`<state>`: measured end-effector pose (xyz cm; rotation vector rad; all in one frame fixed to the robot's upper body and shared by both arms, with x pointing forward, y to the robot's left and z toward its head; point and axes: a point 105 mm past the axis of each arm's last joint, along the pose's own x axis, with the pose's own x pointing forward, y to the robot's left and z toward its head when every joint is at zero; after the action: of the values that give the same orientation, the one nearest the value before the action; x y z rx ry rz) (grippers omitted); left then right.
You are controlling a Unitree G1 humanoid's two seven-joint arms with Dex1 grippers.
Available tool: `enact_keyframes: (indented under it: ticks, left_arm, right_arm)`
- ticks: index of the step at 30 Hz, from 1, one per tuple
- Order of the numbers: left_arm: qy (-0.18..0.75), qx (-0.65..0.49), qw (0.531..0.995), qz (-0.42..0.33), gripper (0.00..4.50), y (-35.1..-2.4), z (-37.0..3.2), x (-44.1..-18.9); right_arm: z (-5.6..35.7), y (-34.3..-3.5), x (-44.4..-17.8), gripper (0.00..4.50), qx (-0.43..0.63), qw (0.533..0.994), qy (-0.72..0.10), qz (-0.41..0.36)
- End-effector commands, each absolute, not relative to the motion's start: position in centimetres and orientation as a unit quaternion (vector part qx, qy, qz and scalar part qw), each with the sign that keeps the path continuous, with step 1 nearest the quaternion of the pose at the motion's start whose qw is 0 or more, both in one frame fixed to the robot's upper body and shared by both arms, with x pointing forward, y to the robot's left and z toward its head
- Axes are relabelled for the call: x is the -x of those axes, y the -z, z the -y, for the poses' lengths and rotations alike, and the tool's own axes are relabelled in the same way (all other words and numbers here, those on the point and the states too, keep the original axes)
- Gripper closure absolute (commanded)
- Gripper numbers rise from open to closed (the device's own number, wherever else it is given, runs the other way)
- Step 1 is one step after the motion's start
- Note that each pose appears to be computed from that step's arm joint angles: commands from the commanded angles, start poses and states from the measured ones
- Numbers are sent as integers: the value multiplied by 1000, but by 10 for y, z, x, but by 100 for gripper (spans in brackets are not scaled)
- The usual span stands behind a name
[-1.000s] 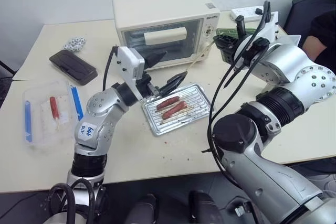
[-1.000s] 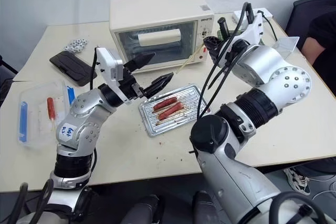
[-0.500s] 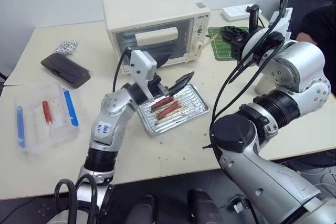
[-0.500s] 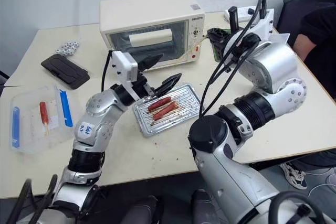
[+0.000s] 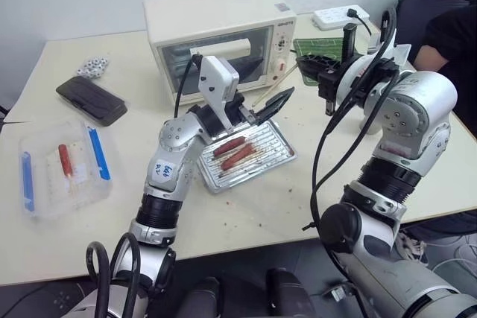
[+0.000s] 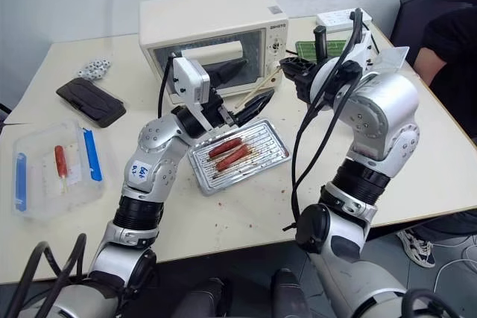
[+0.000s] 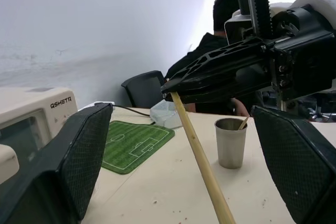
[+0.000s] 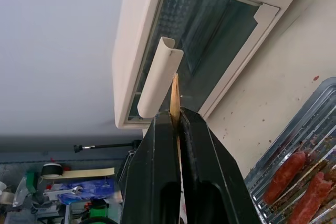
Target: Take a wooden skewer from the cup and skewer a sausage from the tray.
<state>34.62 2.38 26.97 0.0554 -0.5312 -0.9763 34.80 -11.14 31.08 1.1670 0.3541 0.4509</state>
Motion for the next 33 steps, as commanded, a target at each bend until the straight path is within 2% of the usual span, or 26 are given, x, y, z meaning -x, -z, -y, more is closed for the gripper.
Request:
enact_keyframes:
  ticks: [1,10,13,18,30,33]
  left_arm:
    - [460,-29,846,267,0,-277,-23,-342]
    - [457,0,853,252,0,-275,-25,-334]
    - [451,11,858,245,59,-274,-28,-333]
    - [450,11,860,241,205,-273,-29,-330]
    - [459,22,859,227,205,-271,-24,-327]
    - [462,26,858,226,260,-272,-23,-328]
  right_arm:
    - [107,-327,-340,448,-538,798,-237,-135]
    - [111,-330,-341,448,-531,804,-238,-119]
    - [114,-330,-341,450,-529,807,-238,-114]
    - [122,-325,-344,450,-526,810,-235,-110]
    - [124,-318,-349,450,-523,809,-244,-111]
    - [128,-315,-350,450,-524,809,-241,-111]
